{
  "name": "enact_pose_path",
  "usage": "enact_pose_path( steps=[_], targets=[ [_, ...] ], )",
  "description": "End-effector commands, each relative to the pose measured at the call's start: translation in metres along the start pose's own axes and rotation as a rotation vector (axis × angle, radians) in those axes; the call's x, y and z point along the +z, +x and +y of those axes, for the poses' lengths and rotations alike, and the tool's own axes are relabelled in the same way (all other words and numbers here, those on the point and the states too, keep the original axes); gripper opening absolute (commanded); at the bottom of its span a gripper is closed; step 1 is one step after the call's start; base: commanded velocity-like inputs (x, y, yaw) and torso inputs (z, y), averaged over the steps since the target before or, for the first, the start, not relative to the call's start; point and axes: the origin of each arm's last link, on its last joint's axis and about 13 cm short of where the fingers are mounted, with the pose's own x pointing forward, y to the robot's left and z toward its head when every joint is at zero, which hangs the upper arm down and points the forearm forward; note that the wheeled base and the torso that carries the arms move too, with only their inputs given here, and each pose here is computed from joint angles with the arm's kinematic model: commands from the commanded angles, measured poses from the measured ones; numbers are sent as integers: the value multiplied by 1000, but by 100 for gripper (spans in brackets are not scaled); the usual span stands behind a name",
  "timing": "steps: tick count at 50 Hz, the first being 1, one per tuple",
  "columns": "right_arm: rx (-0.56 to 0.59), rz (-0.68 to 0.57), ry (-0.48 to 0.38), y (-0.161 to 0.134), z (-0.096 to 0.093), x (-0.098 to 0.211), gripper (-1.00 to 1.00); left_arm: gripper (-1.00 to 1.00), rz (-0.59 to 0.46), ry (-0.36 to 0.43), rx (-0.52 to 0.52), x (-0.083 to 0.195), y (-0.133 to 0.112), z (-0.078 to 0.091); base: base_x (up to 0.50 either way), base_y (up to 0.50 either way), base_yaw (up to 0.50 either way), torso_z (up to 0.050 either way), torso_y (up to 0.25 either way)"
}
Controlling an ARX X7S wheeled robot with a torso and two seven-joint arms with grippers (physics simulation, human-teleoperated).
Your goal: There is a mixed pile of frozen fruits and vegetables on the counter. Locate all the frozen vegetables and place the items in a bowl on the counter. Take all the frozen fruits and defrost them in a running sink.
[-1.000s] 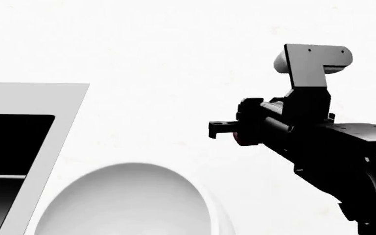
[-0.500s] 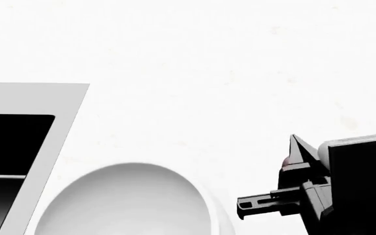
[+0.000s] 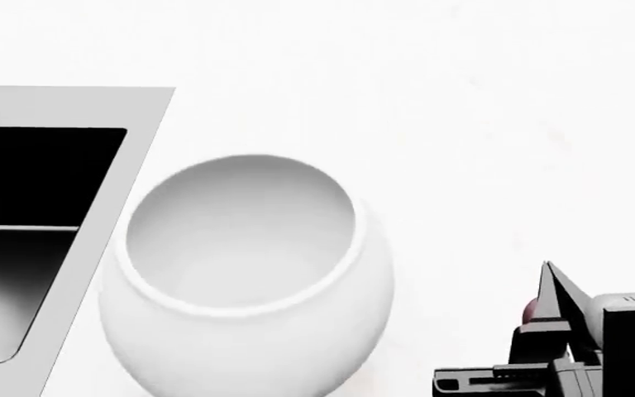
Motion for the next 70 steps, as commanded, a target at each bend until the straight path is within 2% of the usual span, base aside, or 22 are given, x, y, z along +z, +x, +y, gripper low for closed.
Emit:
enact_pose_path(
  steps=[1,6,10,15,17,19,20,23,28,31,32,33,51,55,57,70],
  targets=[
    [-61,-19,21,-3,-2,1,-100,100,17,1,17,0,-1,3,-500,0,0,0,0],
    [-76,-35,25,-5,-3,3,-100,100,19,7,13,-1,6,-3,-500,170,0,0,0],
    [-81,-23,11,-2,-2,1,-100,100,18,3,19,-1,-2,4,-399,466,0,0,0],
    [-78,-43,-2,-5,-3,4,-100,100,18,2,20,-1,1,3,-254,500,0,0,0],
    [-79,-44,-2,-5,-3,4,-100,100,18,2,20,-1,-10,10,-174,500,0,0,0],
    [-79,-52,1,-5,-3,6,-100,100,18,2,20,0,-1,2,-174,500,0,0,0],
    [-79,-52,1,-5,-3,6,-100,100,17,2,19,-3,-6,6,-172,500,0,0,0],
    [-83,-52,0,-5,-4,5,-100,100,20,4,18,-1,1,2,-174,500,0,0,0],
    [-85,-54,1,-5,-4,5,-100,100,20,2,19,-1,-2,4,-173,500,0,0,0],
    [-91,-58,1,-5,-4,6,-100,100,20,1,21,0,11,-6,-174,500,0,0,0],
    [-91,-59,1,-5,-4,6,-100,100,21,3,20,-1,10,-5,-176,500,0,0,0],
    [-89,-58,1,-5,-4,6,-100,100,20,2,20,-1,-3,5,-180,500,0,0,0],
    [-92,-74,-5,-5,-6,6,-100,100,18,1,23,-2,0,2,-166,500,0,0,0],
    [-87,-83,-21,-5,-6,5,-100,100,18,2,19,0,0,0,32,500,0,0,0],
    [-80,-83,-29,-6,-5,5,-100,100,19,3,20,0,10,-6,205,500,0,0,0],
    [-98,-93,-46,-7,-8,6,-100,100,18,6,26,0,-6,6,337,496,0,0,0]
  ],
)
